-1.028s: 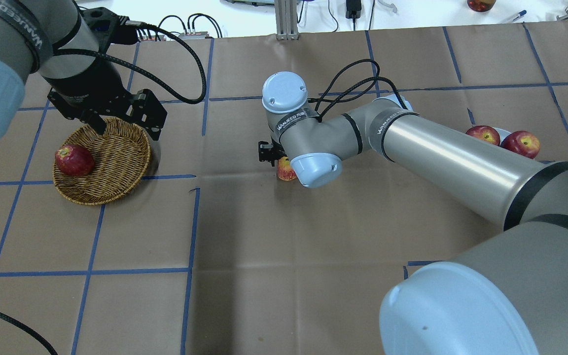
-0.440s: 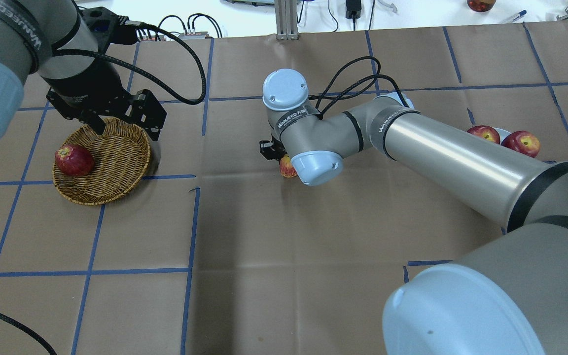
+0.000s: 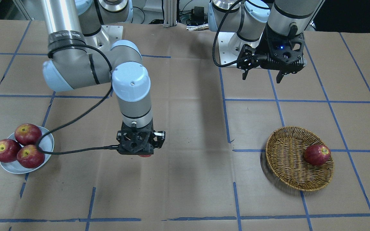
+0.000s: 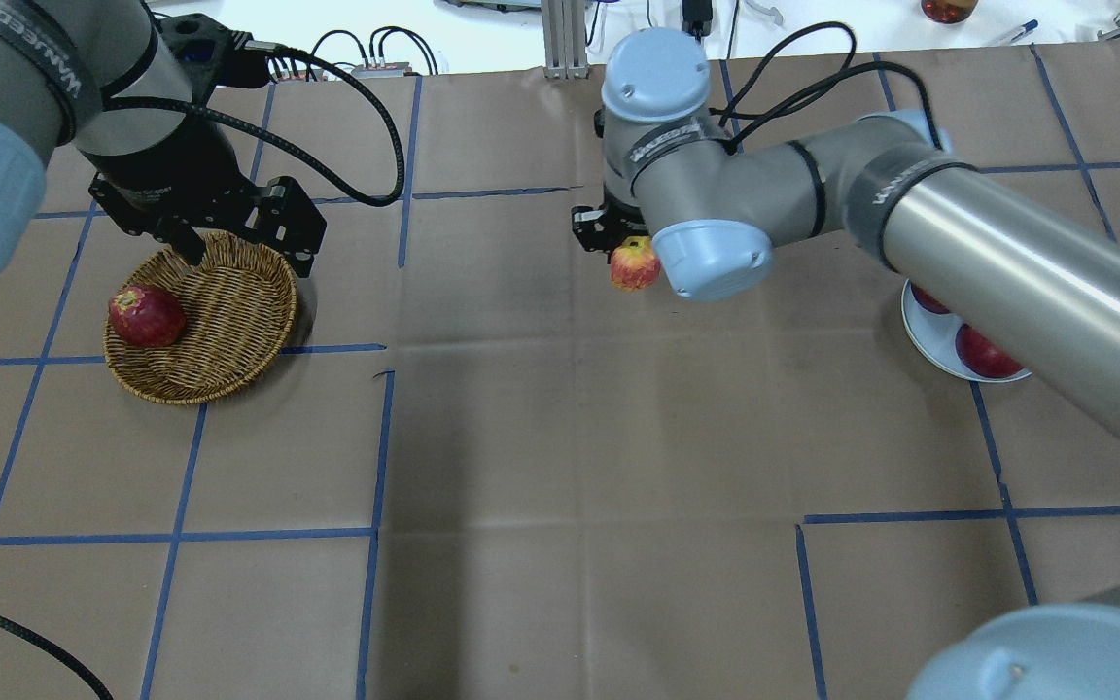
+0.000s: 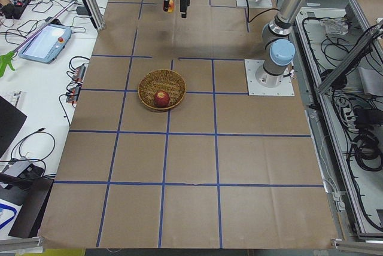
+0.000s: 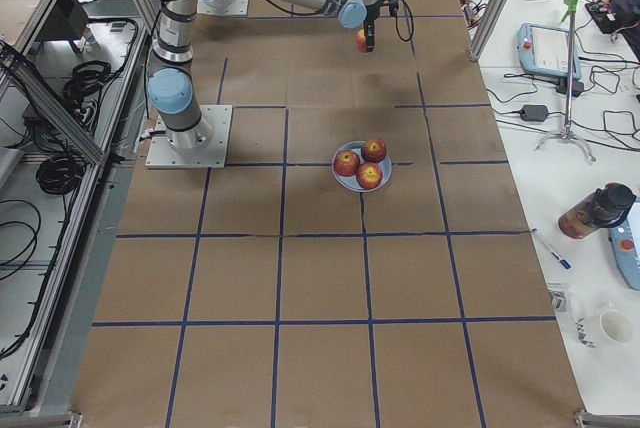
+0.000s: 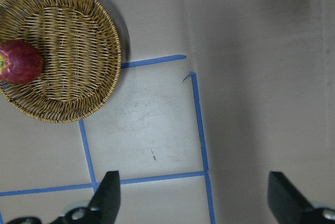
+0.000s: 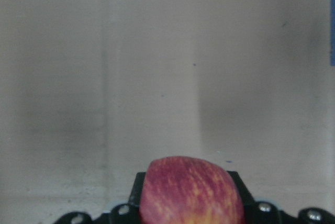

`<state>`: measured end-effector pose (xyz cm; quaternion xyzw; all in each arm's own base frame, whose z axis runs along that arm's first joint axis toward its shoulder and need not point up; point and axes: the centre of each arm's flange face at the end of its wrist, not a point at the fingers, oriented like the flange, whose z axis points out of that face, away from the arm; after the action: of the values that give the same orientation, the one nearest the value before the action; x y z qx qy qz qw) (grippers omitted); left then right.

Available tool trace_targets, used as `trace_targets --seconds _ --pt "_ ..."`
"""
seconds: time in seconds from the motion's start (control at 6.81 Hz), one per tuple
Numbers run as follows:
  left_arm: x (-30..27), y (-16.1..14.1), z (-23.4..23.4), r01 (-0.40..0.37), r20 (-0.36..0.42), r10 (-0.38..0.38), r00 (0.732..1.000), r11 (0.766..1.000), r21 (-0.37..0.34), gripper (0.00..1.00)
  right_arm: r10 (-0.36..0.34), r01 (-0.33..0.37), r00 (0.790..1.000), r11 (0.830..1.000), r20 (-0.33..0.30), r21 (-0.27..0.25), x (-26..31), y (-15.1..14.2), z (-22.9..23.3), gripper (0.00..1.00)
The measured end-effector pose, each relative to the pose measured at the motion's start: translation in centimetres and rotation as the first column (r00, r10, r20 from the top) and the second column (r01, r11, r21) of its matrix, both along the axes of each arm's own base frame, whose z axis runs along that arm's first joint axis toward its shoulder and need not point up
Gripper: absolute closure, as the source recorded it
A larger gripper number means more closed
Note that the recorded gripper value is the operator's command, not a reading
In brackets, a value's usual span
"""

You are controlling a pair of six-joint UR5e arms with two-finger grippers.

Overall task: Transfer apple from basket to plate
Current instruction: 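Carry the apple with the right gripper onto the white plate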

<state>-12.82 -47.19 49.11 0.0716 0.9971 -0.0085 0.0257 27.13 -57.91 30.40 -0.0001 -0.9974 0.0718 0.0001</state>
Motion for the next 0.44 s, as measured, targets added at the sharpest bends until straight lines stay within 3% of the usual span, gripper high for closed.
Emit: trace_targets --seconds 0.44 --pt "0.0 0.0 0.0 0.0 0.0 0.0 1.0 1.0 0.001 0.01 0.104 -0.1 0.994 0.992 -0.042 0.076 -15.0 -0.6 5.7 0.5"
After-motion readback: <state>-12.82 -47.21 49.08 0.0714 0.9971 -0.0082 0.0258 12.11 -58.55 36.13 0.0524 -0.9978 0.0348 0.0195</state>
